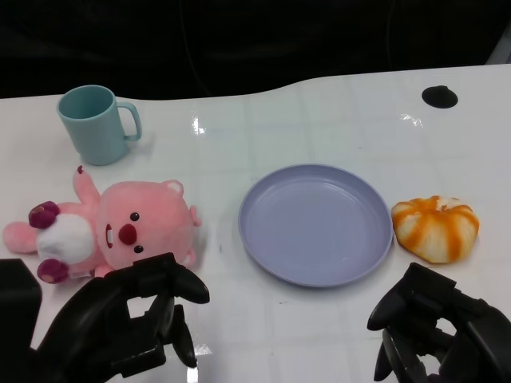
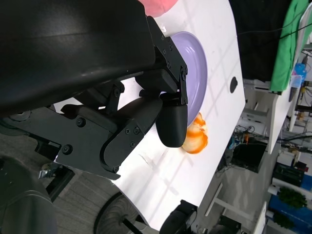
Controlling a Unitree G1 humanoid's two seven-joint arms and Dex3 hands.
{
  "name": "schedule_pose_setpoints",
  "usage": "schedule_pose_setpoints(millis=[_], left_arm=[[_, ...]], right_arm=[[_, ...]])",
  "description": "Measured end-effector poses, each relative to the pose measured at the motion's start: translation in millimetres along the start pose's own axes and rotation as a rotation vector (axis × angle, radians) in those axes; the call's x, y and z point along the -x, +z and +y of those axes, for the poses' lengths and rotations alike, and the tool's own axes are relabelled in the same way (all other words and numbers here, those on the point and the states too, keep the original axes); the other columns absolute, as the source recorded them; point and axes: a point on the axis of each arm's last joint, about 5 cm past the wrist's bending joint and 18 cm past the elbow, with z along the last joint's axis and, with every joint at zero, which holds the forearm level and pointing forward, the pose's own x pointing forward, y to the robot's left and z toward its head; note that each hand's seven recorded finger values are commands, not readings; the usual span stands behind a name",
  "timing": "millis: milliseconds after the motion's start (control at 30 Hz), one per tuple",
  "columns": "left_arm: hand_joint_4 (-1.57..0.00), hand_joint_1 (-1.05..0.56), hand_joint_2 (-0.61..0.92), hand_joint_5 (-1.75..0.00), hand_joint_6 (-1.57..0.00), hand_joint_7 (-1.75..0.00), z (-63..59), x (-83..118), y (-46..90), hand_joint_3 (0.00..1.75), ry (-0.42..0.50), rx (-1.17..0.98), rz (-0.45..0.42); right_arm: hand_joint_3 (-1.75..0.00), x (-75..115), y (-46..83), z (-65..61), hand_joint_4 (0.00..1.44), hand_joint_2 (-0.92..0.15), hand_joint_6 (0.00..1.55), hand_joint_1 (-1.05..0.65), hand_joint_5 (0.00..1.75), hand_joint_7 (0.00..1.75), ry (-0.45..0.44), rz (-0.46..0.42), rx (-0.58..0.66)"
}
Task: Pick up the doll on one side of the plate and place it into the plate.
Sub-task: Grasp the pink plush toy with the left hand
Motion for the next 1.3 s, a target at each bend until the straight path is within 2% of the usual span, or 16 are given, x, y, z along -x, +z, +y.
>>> schedule_pose_setpoints(millis=[200, 300, 367, 467, 533, 700, 800, 933, 1000, 1100, 1300], left_arm=[[-0.5, -0.32, 0.61, -1.3, -0.54, -0.89, 4.9, 1, 3.5, 0.82, -0.009, -0.007, -0.085], [-0.42, -0.43, 0.83, -1.13, -0.52, -0.62, 6.6, 2, 7.5, 0.34, -0.012, -0.042, -0.127], [-0.35, -0.49, 0.9, -0.99, -0.48, -0.43, 8.9, 3, 11.7, 0.2, -0.014, -0.116, -0.164], [-0.24, -0.57, 0.92, -0.84, -0.42, -0.23, 13.3, 5, 18.7, 0.15, -0.007, -0.253, -0.215], [-0.16, -0.62, 0.92, -0.78, -0.36, -0.15, 15.2, 6, 23.4, 0.15, 0.006, -0.343, -0.242], [-0.03, -0.65, 0.92, -0.68, -0.26, -0.07, 19.1, 8, 32.9, 0.12, 0.043, -0.566, -0.262], [0.0, -0.7, 0.92, -0.56, -0.22, -0.04, 22.4, 9, 43.4, 0.11, 0.084, -0.717, -0.255], [0.0, -0.75, 0.92, -0.44, -0.18, -0.01, 25.0, 12, 56.9, 0.1, 0.141, -0.91, -0.221], [0.0, -0.78, 0.92, -0.31, -0.15, -0.01, 25.0, 12, 63.3, 0.11, 0.157, -1.002, -0.202], [0.0, -0.8, 0.92, -0.24, -0.12, 0.0, 26.6, 13, 75.2, 0.12, 0.184, -1.162, -0.155], [0.0, -0.77, 0.92, -0.19, -0.12, -0.02, 26.5, 10, 81.9, 0.06, 0.28, -1.445, -0.032]], right_arm=[[-1.14, -1.2, -0.3, 2.5, 0.63, -0.62, 0.51, -0.22, 1.75, 1.53, -0.003, -0.002, 0.0], [-1.14, -1.6, -0.4, 3.8, 0.62, -0.62, 0.5, -0.22, 1.75, 1.54, -0.001, -0.003, -0.003], [-1.14, -1.8, -0.5, 4.7, 0.62, -0.62, 0.5, -0.23, 1.75, 1.54, 0.002, -0.003, -0.006], [-1.13, -1.9, -0.6, 5.1, 0.62, -0.62, 0.49, -0.23, 1.75, 1.53, 0.003, -0.002, -0.007], [-1.13, -1.9, -0.6, 5.2, 0.62, -0.62, 0.49, -0.23, 1.75, 1.53, 0.002, -0.002, -0.008], [-1.12, -2.1, -0.4, 5.0, 0.62, -0.62, 0.5, -0.24, 1.75, 1.54, 0.003, -0.004, -0.008], [-1.13, -2.6, 0.0, 4.7, 0.62, -0.62, 0.5, -0.24, 1.75, 1.54, 0.004, -0.007, -0.008], [-1.13, -2.8, 0.2, 4.2, 0.62, -0.62, 0.5, -0.24, 1.75, 1.54, 0.003, -0.009, -0.006], [-1.13, -2.8, 0.3, 3.8, 0.63, -0.63, 0.5, -0.23, 1.75, 1.54, 0.001, -0.009, -0.005], [-1.13, -2.8, 0.4, 3.6, 0.63, -0.62, 0.5, -0.23, 1.75, 1.53, 0.001, -0.01, -0.005], [-1.13, -2.7, 0.4, 3.3, 0.63, -0.63, 0.5, -0.23, 1.75, 1.53, -0.001, -0.009, -0.004]])
